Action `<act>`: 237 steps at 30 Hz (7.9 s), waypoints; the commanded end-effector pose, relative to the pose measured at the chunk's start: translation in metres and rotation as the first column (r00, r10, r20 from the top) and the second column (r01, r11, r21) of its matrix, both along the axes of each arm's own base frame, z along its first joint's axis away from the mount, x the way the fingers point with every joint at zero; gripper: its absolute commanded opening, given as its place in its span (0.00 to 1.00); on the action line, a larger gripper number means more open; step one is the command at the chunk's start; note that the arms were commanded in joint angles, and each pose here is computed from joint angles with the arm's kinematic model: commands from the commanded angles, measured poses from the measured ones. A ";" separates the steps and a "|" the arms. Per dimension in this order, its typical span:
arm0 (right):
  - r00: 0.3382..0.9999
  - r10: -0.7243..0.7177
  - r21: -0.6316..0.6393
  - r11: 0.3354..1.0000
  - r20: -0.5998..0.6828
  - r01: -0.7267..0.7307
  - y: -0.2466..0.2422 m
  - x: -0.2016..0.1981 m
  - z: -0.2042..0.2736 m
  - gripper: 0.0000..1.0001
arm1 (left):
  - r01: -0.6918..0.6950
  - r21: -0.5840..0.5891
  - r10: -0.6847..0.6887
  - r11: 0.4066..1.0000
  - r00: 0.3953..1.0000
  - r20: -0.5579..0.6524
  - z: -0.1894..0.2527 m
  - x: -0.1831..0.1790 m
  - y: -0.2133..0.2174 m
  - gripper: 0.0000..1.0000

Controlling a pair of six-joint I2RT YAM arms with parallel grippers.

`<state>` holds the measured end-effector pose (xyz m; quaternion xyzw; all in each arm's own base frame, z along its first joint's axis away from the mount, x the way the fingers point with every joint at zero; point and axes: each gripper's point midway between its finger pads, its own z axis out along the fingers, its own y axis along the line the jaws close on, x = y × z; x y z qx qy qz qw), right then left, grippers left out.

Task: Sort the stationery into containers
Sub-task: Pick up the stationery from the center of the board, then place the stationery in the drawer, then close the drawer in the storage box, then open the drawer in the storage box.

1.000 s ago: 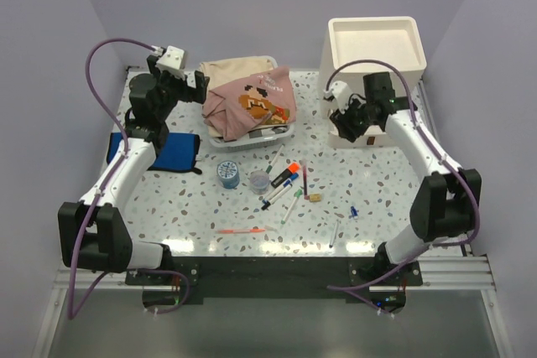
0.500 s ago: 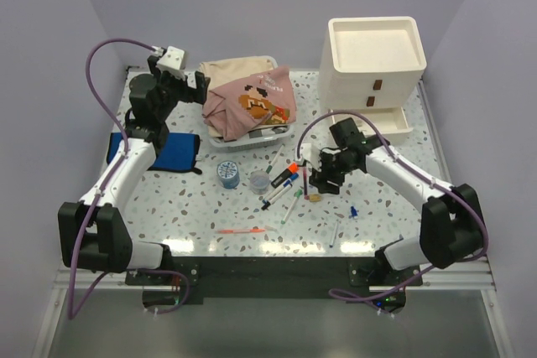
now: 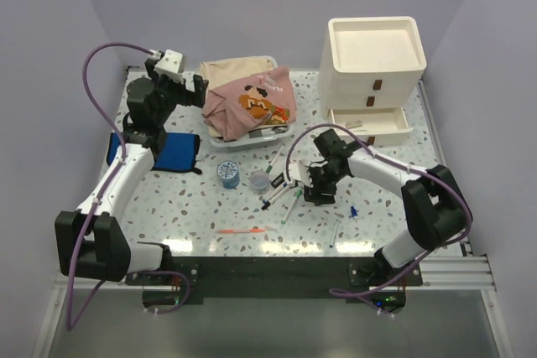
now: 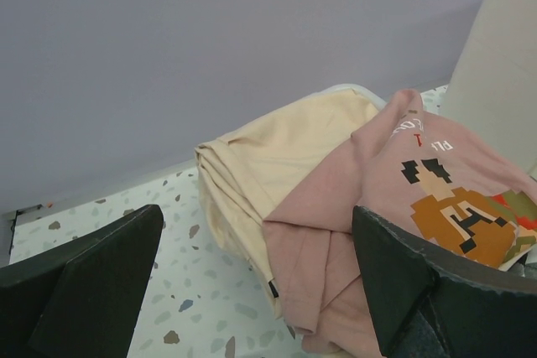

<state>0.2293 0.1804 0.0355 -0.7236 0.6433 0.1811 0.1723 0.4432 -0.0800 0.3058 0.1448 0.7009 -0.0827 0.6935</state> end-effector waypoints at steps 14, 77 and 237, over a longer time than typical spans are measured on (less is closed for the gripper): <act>1.000 0.020 -0.082 0.996 0.005 -0.020 -0.001 0.015 -0.021 0.23 | -0.023 0.005 0.023 1.000 0.999 0.039 0.005 -0.003 0.003 1.00; 0.582 -0.679 -0.006 0.649 0.448 0.761 -0.202 0.148 0.073 0.00 | 0.113 -0.098 -0.104 0.989 0.990 0.098 0.042 0.026 -0.039 1.00; -0.293 -0.930 0.750 -0.354 -0.221 0.559 -0.220 0.285 0.127 0.39 | 0.183 -0.028 -0.184 0.983 0.983 -0.009 -0.012 0.077 -0.121 1.00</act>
